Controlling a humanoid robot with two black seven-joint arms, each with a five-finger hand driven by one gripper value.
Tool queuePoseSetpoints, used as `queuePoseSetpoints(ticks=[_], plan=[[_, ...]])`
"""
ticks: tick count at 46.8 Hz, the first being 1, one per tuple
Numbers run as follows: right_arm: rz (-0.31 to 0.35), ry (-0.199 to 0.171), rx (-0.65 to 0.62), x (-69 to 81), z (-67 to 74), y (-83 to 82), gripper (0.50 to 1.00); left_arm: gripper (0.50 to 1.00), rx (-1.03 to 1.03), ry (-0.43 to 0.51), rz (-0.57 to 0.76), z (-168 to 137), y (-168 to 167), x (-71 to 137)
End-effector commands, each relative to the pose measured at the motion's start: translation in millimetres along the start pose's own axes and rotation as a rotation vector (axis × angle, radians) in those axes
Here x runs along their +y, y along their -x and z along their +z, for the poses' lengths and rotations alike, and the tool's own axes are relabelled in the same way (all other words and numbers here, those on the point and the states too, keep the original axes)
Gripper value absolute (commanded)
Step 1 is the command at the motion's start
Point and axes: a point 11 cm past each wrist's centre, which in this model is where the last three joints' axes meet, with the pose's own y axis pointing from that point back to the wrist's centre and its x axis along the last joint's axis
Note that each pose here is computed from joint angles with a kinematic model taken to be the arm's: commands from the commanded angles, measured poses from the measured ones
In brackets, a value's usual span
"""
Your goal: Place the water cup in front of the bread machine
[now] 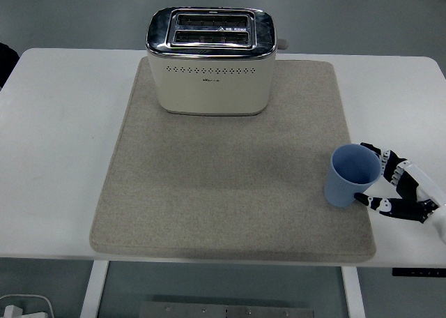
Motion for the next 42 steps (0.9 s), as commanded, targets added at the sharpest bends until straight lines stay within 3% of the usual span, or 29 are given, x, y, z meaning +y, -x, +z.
queuePoseSetpoints(ticks=[1,42], plan=[[-0.001,0.001,-0.002,0.3,0.4,0.4,0.917,0.999,0.000,-0.002,0.000,-0.3,0.0,0.0],[-0.034,-0.006,-0.021,-2.8,-2.8,6.1,0.917,0.999,0.000,0.000,0.000,-0.2,0.0,0.0]])
